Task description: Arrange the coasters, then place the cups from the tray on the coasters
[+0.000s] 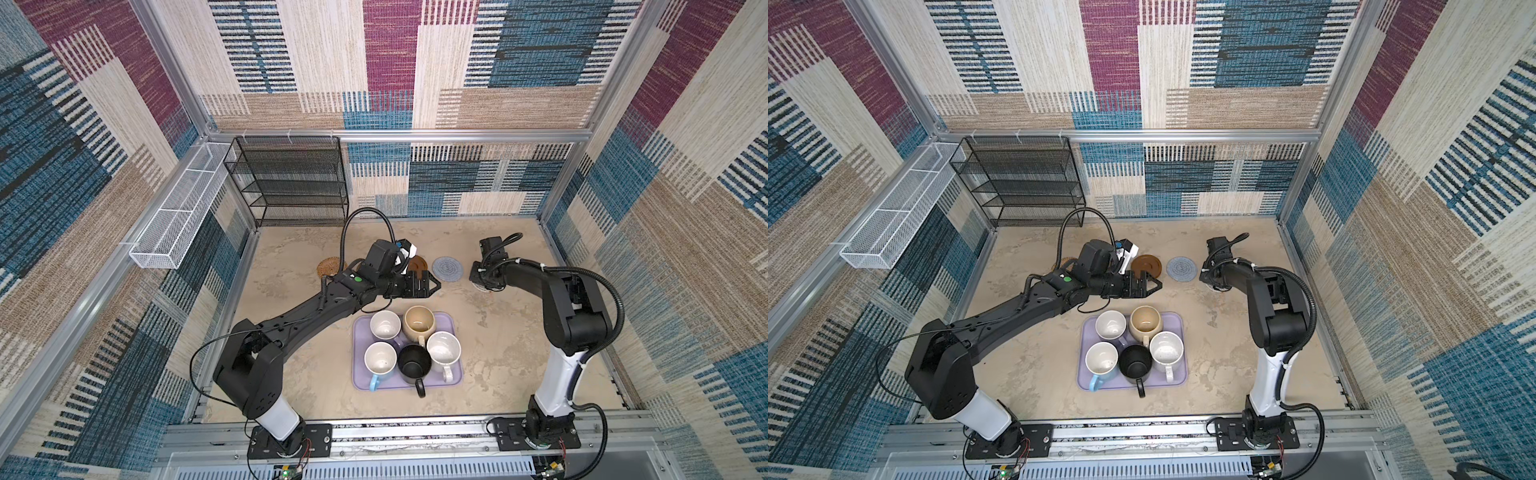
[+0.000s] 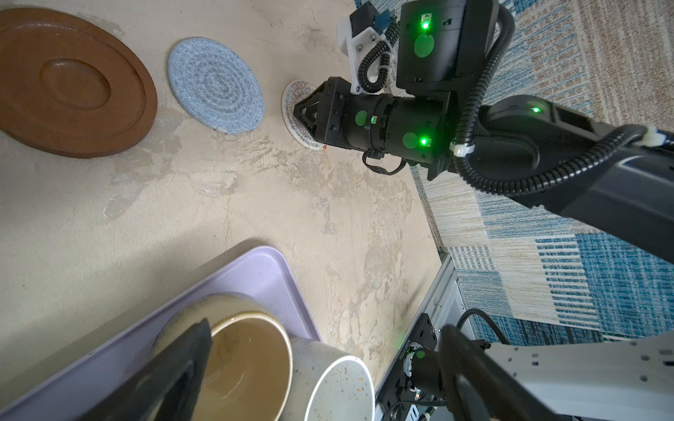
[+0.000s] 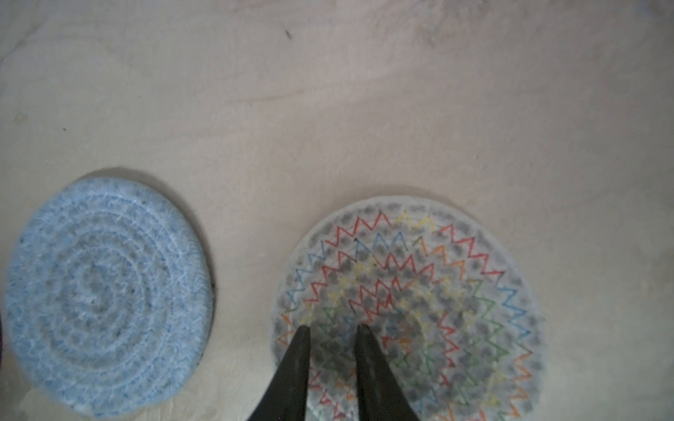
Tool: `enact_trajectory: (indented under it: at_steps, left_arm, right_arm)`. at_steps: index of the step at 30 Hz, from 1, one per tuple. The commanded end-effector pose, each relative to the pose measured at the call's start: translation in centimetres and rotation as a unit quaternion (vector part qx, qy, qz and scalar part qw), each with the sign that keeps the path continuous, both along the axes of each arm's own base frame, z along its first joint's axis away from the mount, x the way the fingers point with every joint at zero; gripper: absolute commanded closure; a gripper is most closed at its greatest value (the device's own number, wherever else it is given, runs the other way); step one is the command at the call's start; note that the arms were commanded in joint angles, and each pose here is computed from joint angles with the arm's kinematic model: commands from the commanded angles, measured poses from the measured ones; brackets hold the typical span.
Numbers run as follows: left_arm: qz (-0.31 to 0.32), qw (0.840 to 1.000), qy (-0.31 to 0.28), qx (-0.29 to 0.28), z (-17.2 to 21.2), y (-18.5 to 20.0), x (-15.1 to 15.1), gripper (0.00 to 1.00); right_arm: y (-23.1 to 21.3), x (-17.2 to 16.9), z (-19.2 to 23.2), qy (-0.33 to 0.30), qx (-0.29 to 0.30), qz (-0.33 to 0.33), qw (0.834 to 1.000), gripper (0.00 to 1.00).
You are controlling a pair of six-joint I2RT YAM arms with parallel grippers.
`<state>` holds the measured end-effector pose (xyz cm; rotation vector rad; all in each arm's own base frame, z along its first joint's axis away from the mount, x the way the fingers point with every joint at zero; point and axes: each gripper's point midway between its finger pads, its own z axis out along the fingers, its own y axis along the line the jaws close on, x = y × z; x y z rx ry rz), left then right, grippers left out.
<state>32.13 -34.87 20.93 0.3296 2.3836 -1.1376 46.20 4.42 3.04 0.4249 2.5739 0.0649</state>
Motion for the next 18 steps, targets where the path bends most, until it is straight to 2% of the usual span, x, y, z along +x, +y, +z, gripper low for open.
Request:
enact_trajectory:
  at_steps: [1, 18]
  left_arm:
    - [0.003, 1.000, -0.009, -0.020, 0.9, -0.5, 0.5, 0.00]
    - [0.009, 1.000, -0.004, -0.023, 0.3, -0.2, 0.5, 0.00]
  right_arm:
    - [0.0, -1.7, -2.0, 0.060, -0.004, 0.012, 0.998, 0.74]
    - [0.1, 1.1, -1.8, 0.052, -0.011, 0.019, 0.998, 0.73]
